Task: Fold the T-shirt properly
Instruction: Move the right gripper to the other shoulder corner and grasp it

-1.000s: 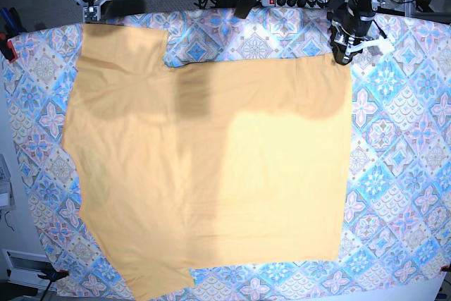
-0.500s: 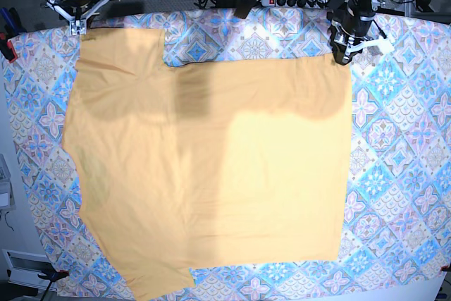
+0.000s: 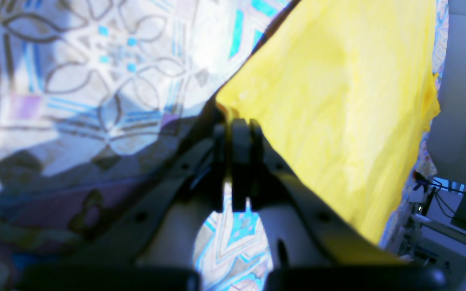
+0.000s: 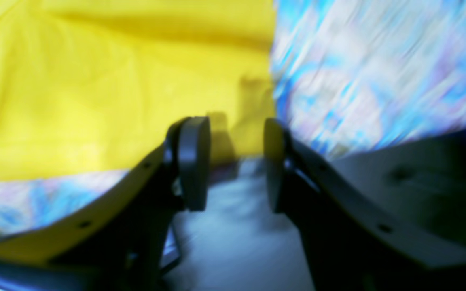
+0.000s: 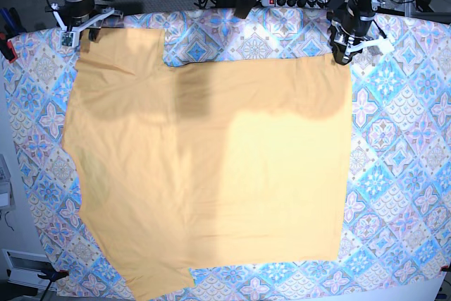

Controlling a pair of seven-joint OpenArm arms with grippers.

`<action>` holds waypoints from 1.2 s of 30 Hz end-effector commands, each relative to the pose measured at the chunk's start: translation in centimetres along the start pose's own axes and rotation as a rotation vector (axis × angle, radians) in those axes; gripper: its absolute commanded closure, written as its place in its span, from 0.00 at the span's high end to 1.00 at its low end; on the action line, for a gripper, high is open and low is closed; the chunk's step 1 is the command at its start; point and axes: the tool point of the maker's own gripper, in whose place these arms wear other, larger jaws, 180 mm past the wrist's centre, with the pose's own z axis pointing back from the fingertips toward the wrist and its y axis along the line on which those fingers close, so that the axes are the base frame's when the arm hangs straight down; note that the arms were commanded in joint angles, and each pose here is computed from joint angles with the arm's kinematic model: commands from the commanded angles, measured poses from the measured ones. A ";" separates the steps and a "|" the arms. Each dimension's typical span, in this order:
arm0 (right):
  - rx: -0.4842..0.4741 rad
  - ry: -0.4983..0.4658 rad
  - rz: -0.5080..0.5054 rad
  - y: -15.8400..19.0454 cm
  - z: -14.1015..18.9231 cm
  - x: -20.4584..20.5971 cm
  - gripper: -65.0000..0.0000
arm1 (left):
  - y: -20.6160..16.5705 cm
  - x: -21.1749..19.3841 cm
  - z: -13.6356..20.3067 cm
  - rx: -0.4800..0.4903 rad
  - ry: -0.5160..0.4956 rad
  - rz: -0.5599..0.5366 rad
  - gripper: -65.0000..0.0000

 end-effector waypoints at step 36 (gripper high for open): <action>0.158 0.154 -0.324 0.5 -3.0 -1.3 0.36 | 0.4 -0.7 0.1 0.019 0.037 -0.011 0.00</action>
